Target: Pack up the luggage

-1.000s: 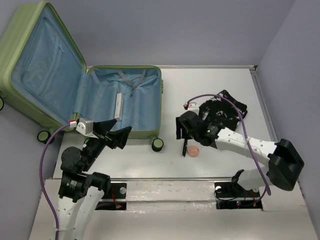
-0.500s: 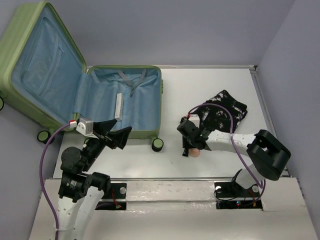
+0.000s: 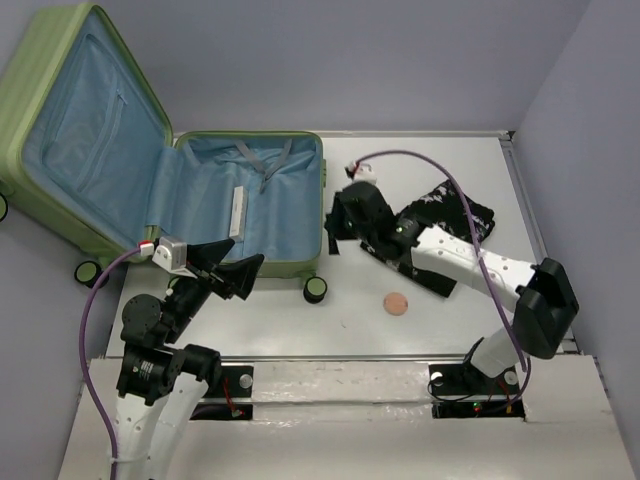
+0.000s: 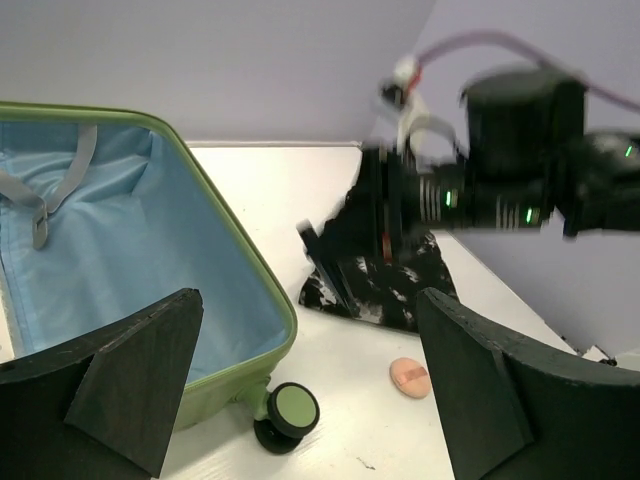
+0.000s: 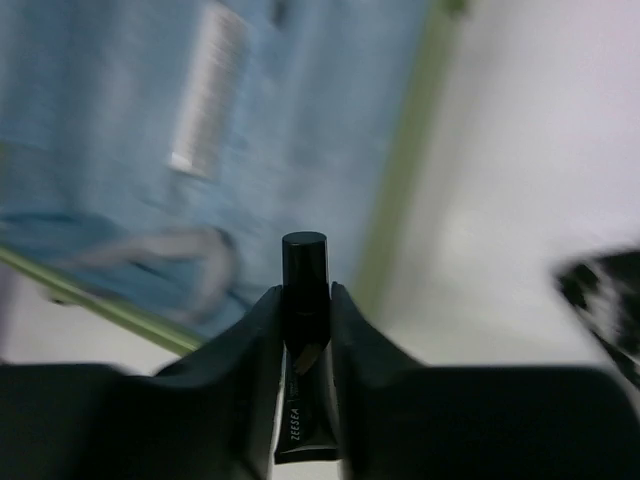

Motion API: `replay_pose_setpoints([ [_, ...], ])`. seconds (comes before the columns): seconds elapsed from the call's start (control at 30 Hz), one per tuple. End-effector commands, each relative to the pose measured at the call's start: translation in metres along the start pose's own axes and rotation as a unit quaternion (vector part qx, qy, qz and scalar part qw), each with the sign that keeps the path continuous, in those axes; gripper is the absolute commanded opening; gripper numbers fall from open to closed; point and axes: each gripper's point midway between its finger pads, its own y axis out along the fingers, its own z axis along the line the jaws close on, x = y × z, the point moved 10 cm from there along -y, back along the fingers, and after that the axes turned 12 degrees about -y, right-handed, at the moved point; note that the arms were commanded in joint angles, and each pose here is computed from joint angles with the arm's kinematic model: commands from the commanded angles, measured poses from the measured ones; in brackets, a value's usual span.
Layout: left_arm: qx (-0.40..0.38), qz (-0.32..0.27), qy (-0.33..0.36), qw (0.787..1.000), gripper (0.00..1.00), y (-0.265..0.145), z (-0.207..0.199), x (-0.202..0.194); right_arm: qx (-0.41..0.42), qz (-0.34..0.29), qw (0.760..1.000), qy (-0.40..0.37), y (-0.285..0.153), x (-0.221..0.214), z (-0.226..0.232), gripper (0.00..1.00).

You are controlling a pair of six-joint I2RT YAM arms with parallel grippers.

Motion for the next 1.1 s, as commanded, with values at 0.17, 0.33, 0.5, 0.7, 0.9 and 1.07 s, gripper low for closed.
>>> replay_pose_setpoints([
  [0.17,-0.018,-0.015,0.004,1.000,0.99,0.001,-0.007,0.009,0.088,-0.084,0.993,0.002,0.021,0.097,0.057,0.98],
  [0.33,-0.024,-0.011,0.004,1.000,0.99,0.001,-0.008,0.008,-0.029,-0.039,0.999,0.010,-0.006,0.010,-0.011,0.68],
  [0.5,-0.026,-0.007,0.002,1.000,0.99,0.002,-0.008,0.007,-0.122,0.084,0.989,0.023,-0.032,-0.101,-0.076,0.57],
  [0.7,-0.020,-0.007,-0.001,1.000,0.99,0.003,-0.006,0.007,-0.162,0.116,0.979,0.037,-0.042,-0.132,-0.093,0.63],
  [0.9,-0.020,-0.003,-0.002,1.000,0.99,0.004,-0.006,0.006,-0.189,0.163,0.968,0.028,-0.029,-0.158,-0.099,0.58],
  [1.07,-0.023,-0.005,0.000,1.000,0.99,0.003,-0.007,0.007,-0.178,0.157,0.971,0.027,-0.021,-0.152,-0.094,0.18],
])
